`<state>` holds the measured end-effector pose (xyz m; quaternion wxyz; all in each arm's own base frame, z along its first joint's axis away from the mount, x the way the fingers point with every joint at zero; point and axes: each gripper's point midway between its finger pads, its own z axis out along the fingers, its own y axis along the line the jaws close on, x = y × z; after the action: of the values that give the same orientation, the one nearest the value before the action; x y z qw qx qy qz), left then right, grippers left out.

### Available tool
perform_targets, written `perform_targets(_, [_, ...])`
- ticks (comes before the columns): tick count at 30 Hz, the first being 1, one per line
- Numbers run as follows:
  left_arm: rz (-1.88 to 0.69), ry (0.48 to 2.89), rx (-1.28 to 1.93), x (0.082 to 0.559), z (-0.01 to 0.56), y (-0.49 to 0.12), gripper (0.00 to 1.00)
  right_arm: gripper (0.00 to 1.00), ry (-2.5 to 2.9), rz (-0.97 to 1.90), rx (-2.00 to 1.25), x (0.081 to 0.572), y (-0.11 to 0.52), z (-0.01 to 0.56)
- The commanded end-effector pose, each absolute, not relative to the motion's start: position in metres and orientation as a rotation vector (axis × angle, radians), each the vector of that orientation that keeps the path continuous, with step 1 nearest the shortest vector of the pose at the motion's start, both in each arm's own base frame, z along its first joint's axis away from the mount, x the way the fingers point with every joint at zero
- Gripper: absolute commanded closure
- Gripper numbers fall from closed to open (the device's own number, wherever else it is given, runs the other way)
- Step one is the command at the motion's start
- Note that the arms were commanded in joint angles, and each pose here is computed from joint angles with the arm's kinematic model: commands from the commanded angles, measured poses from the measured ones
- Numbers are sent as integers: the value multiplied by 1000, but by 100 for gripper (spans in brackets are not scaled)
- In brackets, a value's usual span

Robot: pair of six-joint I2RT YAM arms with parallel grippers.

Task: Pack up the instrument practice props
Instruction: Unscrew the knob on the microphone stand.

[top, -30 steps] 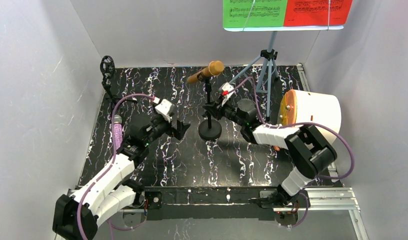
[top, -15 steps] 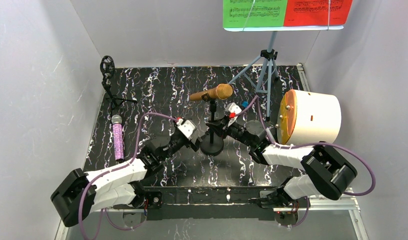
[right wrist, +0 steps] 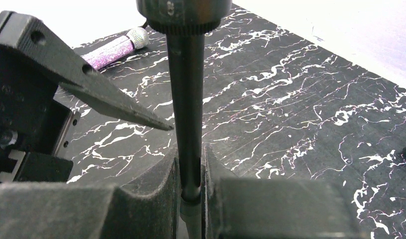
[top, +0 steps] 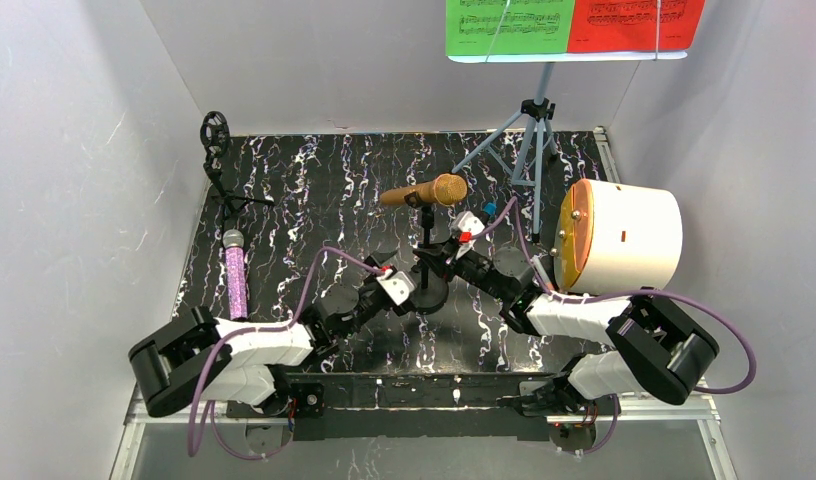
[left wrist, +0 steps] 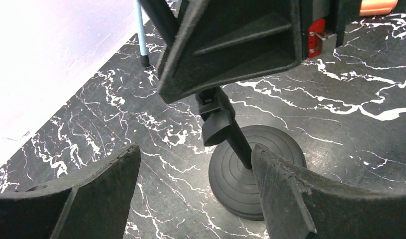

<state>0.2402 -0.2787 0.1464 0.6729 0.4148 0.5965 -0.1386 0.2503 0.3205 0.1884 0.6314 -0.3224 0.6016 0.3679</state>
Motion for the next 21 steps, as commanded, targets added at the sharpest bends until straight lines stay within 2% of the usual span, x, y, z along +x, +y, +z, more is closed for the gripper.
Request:
perform_targets(1, [-288,1243,883,245,175,-290,23,99,1219,823,-683,251,319,231])
perform_targets(11, [-340,1284,834,242,166,-300,42,99,1193,799,-646,246,315,232])
perform_targets(21, [-360,1297,820,241,161,-302,51,99,1192,748,-649,245,316,226])
